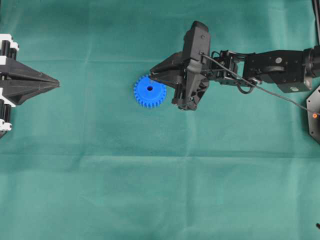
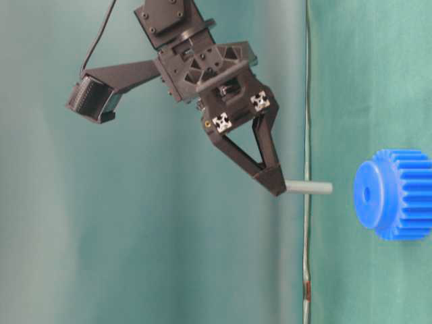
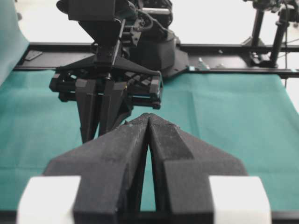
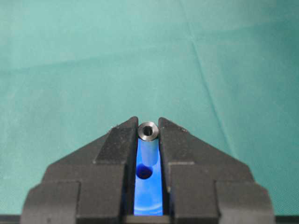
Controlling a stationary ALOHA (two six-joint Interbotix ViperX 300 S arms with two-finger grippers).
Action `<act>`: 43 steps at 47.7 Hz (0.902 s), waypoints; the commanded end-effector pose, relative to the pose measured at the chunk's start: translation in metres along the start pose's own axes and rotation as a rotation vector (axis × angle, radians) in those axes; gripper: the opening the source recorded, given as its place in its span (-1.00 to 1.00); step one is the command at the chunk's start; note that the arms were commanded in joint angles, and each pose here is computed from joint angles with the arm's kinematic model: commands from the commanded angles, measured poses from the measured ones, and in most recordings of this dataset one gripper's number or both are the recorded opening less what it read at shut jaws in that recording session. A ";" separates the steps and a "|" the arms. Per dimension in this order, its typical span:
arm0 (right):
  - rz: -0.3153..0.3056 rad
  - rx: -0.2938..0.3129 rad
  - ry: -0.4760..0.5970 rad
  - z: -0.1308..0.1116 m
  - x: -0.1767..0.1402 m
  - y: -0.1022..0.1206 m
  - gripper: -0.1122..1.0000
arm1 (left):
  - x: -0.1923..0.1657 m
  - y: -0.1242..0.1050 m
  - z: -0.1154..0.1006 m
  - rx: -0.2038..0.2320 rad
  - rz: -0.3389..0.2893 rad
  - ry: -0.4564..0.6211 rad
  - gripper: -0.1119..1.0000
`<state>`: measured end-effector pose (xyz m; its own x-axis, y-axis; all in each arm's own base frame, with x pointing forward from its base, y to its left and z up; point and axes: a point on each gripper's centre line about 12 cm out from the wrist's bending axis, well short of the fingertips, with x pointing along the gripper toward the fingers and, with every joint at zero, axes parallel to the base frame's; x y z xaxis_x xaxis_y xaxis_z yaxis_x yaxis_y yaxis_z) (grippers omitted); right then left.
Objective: Insert the shaft placed at a random location into the center hole of the medium gear at another random location.
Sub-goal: 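Carry the shaft with the right gripper over the blue gear's center hole, then lower the shaft into the gear's center hole with the right gripper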
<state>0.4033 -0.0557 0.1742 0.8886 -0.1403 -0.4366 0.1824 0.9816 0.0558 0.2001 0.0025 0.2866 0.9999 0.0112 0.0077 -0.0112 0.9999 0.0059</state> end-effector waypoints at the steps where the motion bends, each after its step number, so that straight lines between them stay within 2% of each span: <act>1: 0.007 0.004 -0.059 0.018 -0.001 0.003 -0.56 | 0.003 0.000 0.009 0.002 0.001 -0.023 -0.79; 23: 0.003 0.019 -0.013 -0.005 0.017 0.004 -0.56 | 0.003 0.000 0.009 0.002 0.001 -0.025 -0.79; 43: 0.002 0.020 -0.022 -0.002 0.015 0.004 -0.56 | 0.003 0.000 0.009 0.002 0.001 -0.025 -0.79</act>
<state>0.4097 -0.0535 0.1464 0.8699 -0.1367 -0.4738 0.1873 0.9804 0.0611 0.1998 0.0024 0.2869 0.9999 0.0112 0.0092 -0.0112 0.9999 0.0059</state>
